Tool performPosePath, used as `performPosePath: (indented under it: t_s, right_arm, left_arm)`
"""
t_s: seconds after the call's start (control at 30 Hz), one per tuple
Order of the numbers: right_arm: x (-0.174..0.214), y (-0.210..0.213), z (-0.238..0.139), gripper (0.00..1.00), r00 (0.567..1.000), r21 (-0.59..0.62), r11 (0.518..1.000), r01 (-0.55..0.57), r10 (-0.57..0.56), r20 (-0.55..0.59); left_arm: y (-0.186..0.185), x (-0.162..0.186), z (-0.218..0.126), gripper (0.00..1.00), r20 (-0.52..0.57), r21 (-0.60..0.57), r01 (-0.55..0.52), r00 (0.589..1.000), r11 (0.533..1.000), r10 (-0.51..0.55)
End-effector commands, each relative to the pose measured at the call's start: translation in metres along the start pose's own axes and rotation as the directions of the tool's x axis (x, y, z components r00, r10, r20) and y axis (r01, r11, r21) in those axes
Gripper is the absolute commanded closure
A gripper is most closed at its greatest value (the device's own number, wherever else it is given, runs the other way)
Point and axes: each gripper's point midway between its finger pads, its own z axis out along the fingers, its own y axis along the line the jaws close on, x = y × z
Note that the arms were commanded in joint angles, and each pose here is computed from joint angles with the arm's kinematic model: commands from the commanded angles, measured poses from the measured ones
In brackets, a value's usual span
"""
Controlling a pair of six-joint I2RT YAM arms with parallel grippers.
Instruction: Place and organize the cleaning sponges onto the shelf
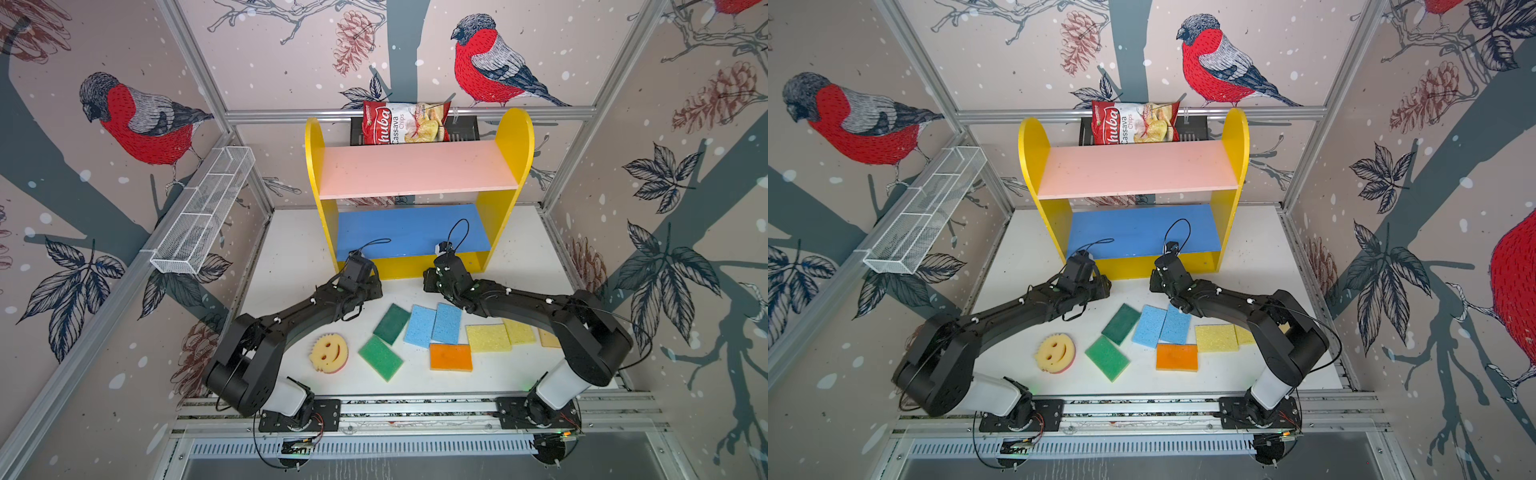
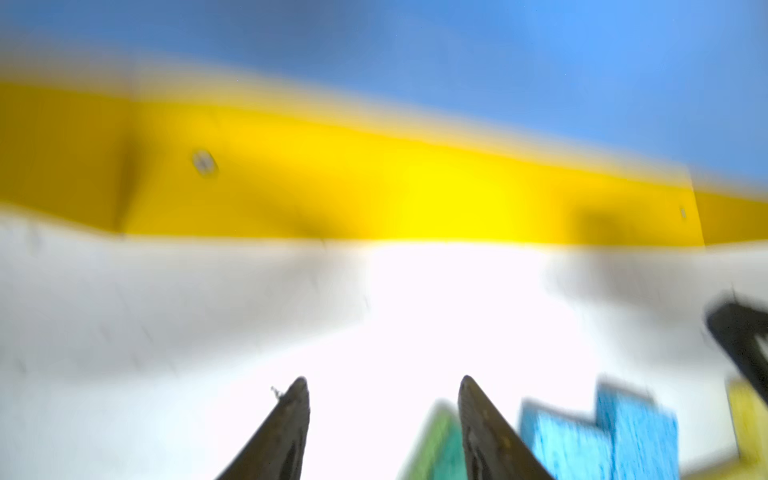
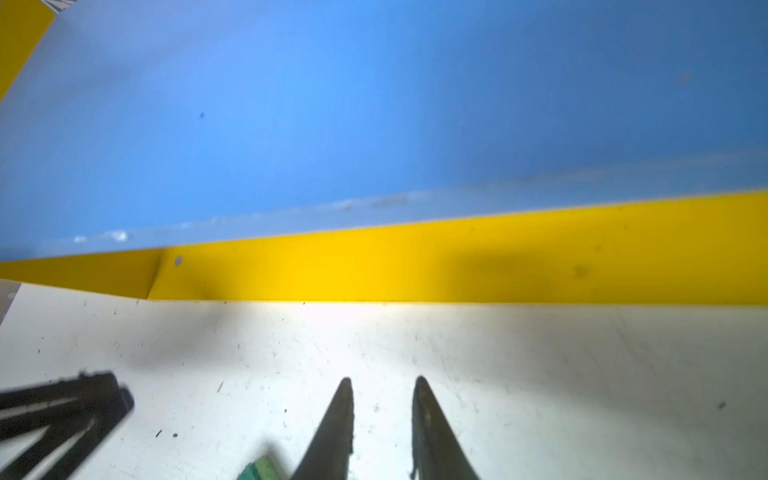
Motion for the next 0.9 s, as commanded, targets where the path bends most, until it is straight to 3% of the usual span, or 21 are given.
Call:
performPosePath:
  t_s: [0.0, 0.2, 0.37, 0.63, 0.87]
  right_arm:
    - [0.010, 0.001, -0.004, 0.70, 1.000, 0.029, 0.999, -0.030, 0.030, -0.003]
    - [0.033, 0.024, -0.011, 0.69, 0.999, -0.012, 0.999, -0.033, 0.033, -0.043]
    - [0.047, 0.026, -0.011, 0.70, 0.996, -0.030, 1.000, -0.008, 0.005, -0.086]
    - [0.049, 0.030, -0.005, 0.70, 0.995, -0.043, 0.999, 0.007, -0.011, -0.096]
    - [0.059, 0.037, 0.001, 0.76, 0.991, -0.082, 0.997, -0.003, -0.008, -0.133]
  left_arm:
    - [-0.012, 0.024, -0.002, 0.41, -0.030, 0.056, 0.003, 1.000, 0.998, -0.001]
    - [-0.006, 0.059, 0.008, 0.39, -0.108, 0.076, 0.052, 0.993, 0.996, -0.044]
    - [-0.004, 0.061, 0.010, 0.38, -0.123, 0.060, 0.026, 0.992, 0.998, -0.019]
    - [-0.009, 0.074, 0.013, 0.37, -0.150, 0.120, 0.081, 0.987, 0.990, -0.063]
    - [-0.010, 0.083, 0.021, 0.44, -0.180, 0.125, 0.094, 0.981, 0.988, -0.071]
